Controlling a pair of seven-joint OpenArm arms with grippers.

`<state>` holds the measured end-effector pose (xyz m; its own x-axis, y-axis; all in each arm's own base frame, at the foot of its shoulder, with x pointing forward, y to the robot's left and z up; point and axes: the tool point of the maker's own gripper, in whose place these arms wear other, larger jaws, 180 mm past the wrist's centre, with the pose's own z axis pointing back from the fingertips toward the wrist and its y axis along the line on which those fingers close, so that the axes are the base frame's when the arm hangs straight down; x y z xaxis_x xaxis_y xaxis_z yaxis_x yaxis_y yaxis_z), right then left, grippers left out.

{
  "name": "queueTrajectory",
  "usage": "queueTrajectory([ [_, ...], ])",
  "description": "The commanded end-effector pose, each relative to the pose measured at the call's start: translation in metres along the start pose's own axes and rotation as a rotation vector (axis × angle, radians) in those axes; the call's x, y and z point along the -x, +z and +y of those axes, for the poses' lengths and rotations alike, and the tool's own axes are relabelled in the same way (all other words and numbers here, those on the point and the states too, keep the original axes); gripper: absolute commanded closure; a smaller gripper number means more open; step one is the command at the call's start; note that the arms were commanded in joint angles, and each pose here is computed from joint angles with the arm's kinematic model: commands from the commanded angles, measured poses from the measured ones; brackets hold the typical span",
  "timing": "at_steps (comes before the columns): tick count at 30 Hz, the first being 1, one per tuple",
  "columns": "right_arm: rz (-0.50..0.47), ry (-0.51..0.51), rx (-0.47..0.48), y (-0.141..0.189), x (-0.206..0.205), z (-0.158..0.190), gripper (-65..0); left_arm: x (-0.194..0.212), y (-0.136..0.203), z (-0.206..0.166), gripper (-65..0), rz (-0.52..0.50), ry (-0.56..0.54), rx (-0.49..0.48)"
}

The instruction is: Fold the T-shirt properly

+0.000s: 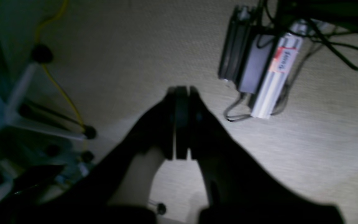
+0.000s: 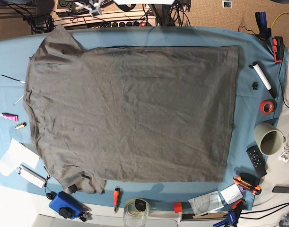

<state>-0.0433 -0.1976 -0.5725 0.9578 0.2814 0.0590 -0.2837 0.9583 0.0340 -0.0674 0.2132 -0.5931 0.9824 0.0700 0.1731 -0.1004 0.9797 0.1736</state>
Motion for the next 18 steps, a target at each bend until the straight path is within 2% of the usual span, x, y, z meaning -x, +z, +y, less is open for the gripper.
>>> queueTrajectory([
  [1,-0.011,-0.022,0.016,0.01,0.005,-0.008,0.0,0.003,0.008,0.008,0.0,-0.01,0.003,-0.011],
  [8,-0.057,-0.255,0.066,0.074,0.021,-0.043,0.0,-0.01,0.055,0.004,0.0,-0.115,-0.005,0.024],
  [13,-0.024,-0.372,0.053,0.12,0.02,-0.063,0.0,-0.027,0.086,0.0,0.0,-0.192,-0.008,0.047],
  [15,-0.008,-0.408,0.049,0.138,0.018,-0.071,0.0,-0.034,0.095,-0.002,0.0,-0.219,-0.009,0.055],
  [18,-0.048,-0.419,0.047,0.166,0.006,-0.084,0.0,-0.041,0.106,-0.003,0.0,-0.244,-0.009,0.063],
])
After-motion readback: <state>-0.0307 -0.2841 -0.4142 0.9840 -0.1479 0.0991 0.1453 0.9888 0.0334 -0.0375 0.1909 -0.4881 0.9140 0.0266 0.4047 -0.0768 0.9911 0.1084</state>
